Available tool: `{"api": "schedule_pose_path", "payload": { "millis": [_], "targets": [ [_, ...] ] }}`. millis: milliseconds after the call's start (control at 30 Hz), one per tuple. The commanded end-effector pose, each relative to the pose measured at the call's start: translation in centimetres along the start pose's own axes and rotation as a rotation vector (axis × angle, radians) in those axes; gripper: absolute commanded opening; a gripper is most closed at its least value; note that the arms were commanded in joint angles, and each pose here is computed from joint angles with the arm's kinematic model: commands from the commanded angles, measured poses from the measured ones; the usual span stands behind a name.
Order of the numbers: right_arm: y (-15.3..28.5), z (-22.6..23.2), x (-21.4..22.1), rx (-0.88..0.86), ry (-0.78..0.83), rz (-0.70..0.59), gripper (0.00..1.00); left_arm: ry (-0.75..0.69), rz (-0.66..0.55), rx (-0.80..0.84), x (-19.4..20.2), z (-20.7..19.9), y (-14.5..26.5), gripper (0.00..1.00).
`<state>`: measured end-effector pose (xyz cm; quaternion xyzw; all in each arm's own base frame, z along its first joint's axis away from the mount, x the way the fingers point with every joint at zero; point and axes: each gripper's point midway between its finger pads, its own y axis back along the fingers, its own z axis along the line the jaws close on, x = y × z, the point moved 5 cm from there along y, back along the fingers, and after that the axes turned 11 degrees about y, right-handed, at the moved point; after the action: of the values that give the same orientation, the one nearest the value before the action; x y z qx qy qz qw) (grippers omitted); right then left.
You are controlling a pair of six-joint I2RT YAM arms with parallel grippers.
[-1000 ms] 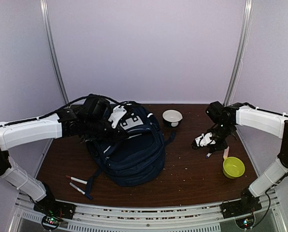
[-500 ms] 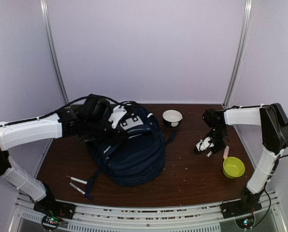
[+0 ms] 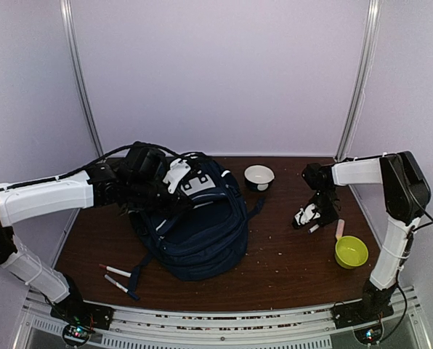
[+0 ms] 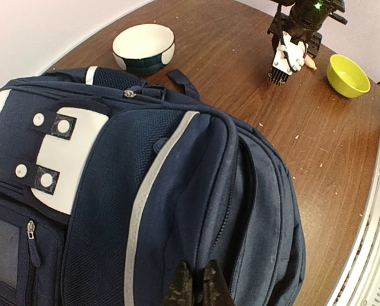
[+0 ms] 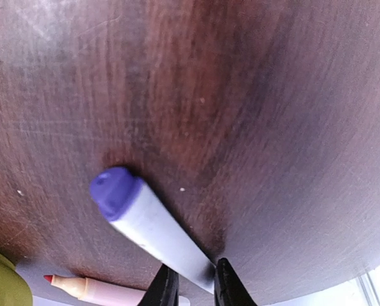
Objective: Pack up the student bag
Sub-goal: Pick up the pen from the center of the board, then place the pen in the upper front pocket of the bag.
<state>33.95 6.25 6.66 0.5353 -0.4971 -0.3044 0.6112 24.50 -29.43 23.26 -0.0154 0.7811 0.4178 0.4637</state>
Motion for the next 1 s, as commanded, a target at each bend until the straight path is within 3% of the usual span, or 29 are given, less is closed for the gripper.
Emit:
{"api": "schedule_pose_path", "payload": {
  "millis": [0, 467, 967],
  "targets": [
    [-0.7, 0.3, -0.4, -0.067, -0.007, -0.019, 0.17, 0.001, -0.068, 0.019, -1.6, -0.2, 0.4, 0.0],
    [2.1, -0.7, -5.6, 0.017, -0.037, -0.097, 0.0, -0.017, -0.063, -0.003, -2.0, 0.0, 0.8, 0.0],
    [14.6, 0.7, -15.2, 0.204, 0.062, -0.373, 0.0, -0.018, -0.075, 0.007, -2.2, -0.2, 1.0, 0.0]
  ]
}}
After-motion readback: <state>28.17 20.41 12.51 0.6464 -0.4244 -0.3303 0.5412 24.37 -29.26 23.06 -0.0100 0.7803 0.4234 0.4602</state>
